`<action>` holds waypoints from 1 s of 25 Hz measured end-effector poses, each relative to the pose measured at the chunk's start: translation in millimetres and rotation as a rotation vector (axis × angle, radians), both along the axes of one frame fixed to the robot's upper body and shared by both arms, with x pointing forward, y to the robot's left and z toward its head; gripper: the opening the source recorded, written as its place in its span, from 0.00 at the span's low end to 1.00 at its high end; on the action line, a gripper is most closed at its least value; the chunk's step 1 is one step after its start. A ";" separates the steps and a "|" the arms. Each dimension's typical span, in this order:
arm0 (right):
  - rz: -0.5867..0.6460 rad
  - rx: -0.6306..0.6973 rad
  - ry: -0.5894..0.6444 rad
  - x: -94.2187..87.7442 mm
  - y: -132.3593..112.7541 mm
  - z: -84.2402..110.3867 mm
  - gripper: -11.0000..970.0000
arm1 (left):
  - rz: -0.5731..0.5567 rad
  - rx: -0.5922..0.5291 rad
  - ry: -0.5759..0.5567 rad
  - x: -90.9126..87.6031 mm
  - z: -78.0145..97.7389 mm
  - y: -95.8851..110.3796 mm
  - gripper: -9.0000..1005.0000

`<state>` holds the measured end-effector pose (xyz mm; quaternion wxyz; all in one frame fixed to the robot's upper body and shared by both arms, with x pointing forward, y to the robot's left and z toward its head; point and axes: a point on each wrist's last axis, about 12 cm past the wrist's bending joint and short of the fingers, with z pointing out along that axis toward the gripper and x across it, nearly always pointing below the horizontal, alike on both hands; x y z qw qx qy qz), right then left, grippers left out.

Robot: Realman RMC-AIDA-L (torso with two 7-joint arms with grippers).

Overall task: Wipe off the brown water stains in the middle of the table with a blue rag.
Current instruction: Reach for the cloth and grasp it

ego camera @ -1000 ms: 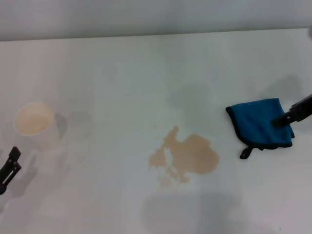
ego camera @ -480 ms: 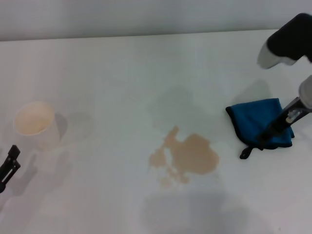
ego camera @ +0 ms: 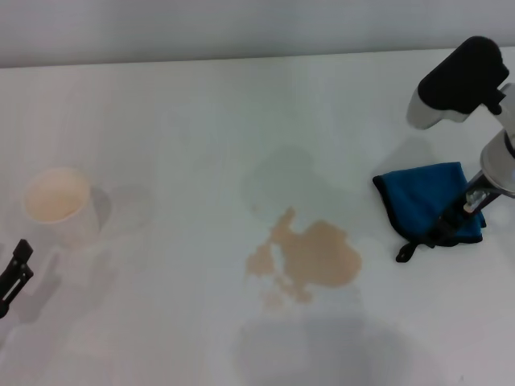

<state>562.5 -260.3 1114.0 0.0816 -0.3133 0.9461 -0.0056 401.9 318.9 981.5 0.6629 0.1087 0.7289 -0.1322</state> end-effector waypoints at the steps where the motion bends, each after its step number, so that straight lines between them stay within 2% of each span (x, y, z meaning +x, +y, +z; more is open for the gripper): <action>1: 0.002 -0.003 0.003 -0.1 0.8 -0.6 0.73 | 0.000 0.000 0.000 0.0 0.0 0.0 0.88; 6: 0.006 -0.006 0.007 1.1 2.4 -0.8 0.72 | 0.003 0.000 -0.007 2.6 1.2 0.5 0.88; 12: -0.002 -0.004 0.003 2.8 2.9 0.7 0.61 | 0.004 0.002 -0.006 3.9 1.4 1.1 0.88; 25: -0.007 -0.038 0.036 3.0 0.6 -5.9 0.51 | 0.005 0.001 -0.012 4.7 2.2 1.4 0.88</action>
